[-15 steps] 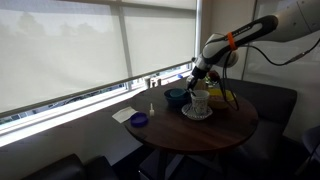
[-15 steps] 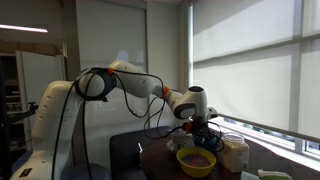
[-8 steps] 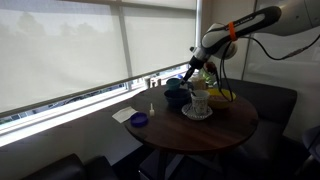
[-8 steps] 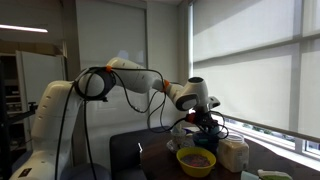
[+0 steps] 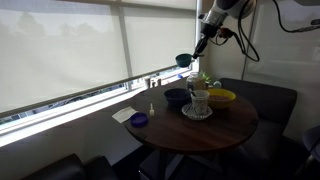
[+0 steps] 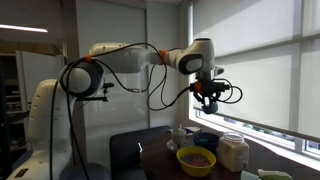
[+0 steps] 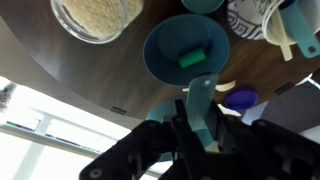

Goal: Put the blue measuring cup on top of the transparent container

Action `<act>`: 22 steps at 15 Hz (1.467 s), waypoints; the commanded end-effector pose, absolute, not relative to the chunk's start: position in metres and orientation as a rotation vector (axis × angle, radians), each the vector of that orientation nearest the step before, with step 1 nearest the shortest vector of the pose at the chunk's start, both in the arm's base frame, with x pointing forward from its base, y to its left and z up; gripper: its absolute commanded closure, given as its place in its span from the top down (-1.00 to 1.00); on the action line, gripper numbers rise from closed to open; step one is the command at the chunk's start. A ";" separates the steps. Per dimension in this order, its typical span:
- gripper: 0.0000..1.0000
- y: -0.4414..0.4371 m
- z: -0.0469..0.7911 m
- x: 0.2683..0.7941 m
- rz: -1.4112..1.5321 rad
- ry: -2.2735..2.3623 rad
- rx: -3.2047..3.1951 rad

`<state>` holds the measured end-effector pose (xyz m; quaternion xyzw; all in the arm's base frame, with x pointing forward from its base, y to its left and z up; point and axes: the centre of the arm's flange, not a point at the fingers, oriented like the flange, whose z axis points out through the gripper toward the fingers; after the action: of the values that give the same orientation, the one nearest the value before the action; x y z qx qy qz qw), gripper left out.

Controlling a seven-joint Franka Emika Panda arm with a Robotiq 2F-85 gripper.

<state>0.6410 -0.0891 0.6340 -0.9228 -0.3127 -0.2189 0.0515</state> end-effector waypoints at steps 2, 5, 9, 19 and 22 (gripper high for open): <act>-0.87 -0.128 0.705 0.650 -0.420 -1.114 -3.000; -0.87 -0.149 0.712 0.649 -0.267 -1.197 -3.127; -0.50 -0.151 0.690 0.628 -0.248 -1.175 -3.140; -0.87 -0.155 0.631 0.635 -0.129 -1.231 -3.126; -0.87 -0.157 0.617 0.645 -0.180 -1.244 -3.148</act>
<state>0.6499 -0.1573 0.6318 -0.9276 -0.3561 -0.0487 -0.1021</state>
